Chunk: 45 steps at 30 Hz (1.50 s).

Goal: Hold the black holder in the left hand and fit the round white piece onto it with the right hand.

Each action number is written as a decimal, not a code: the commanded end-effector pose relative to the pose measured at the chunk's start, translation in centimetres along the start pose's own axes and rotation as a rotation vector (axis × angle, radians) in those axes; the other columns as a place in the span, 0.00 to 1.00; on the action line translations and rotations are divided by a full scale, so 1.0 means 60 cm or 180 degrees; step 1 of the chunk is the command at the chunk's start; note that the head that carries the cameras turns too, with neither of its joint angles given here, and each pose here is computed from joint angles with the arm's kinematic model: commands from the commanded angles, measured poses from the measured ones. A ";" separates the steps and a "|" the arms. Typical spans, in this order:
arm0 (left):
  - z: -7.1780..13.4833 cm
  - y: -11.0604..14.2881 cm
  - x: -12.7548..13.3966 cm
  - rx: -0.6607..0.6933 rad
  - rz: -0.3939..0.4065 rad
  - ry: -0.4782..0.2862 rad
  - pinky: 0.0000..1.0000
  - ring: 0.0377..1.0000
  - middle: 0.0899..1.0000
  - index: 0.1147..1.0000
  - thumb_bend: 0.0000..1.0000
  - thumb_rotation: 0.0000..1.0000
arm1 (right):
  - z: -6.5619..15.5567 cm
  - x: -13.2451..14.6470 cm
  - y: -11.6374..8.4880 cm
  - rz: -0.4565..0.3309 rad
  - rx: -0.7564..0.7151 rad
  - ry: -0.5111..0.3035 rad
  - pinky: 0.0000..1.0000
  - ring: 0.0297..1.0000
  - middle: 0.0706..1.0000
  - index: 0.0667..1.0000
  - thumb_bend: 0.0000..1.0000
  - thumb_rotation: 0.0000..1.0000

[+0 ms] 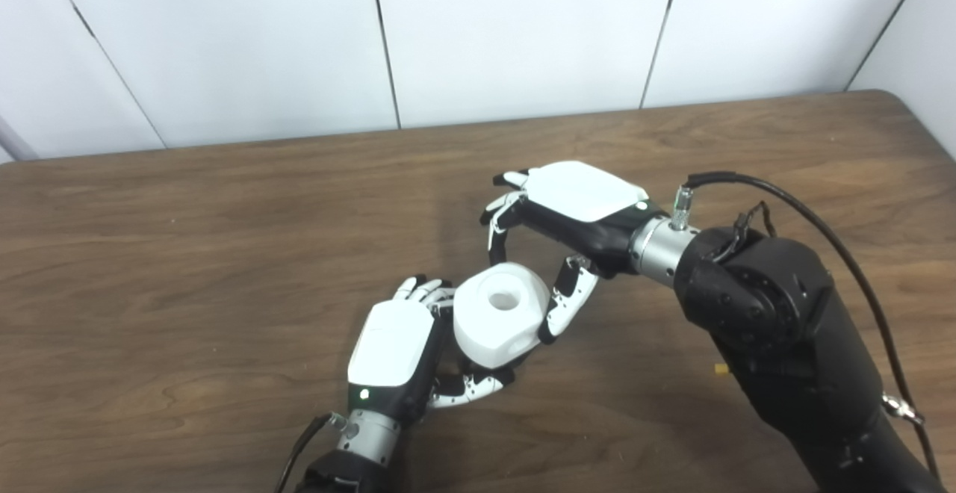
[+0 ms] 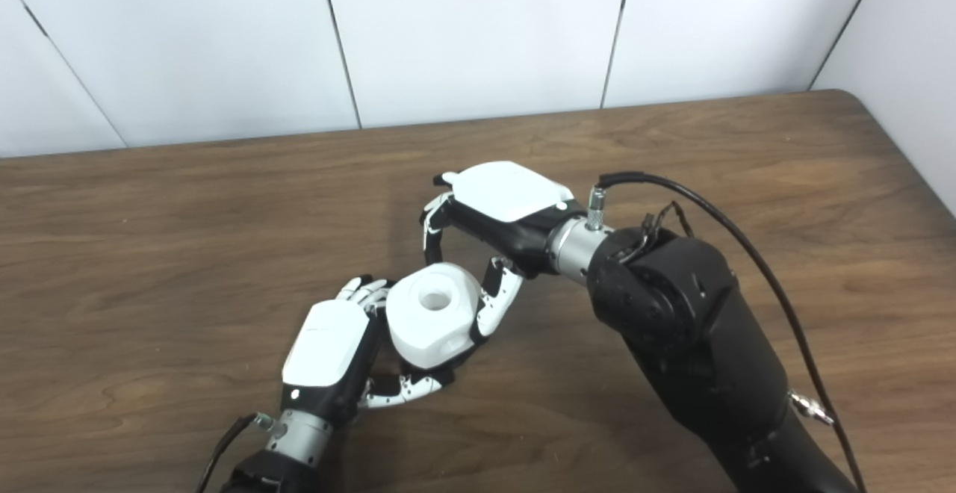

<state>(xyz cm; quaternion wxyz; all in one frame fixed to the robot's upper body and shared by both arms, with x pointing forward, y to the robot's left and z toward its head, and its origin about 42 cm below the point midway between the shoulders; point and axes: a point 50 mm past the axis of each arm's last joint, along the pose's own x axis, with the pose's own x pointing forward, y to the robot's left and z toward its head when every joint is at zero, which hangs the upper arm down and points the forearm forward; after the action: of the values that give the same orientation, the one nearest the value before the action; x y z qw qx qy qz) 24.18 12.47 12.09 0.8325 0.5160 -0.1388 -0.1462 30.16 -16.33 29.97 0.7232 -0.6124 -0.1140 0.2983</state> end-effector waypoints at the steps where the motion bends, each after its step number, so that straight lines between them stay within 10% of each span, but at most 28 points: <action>1: 0.005 -0.011 -0.010 0.0023 -0.0165 -0.0025 0.93 0.84 0.73 0.42 0.52 0.05 | 0.005 0.000 0.000 -0.0010 -0.0129 -0.0024 1.00 0.97 0.82 0.44 0.52 0.13; 45: -0.004 -0.011 -0.009 0.0056 -0.0169 -0.0010 0.92 0.84 0.72 0.42 0.52 0.05 | -0.009 0.007 -0.035 -0.0175 -0.0203 0.0030 1.00 0.99 0.81 0.44 0.52 0.13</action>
<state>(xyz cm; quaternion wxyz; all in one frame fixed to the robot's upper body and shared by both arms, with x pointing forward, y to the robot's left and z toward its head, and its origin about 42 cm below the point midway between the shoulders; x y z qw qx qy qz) 24.22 12.60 12.07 0.8326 0.5162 -0.1378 -0.1462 30.94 -16.55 30.30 0.7140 -0.6243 -0.1137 0.2958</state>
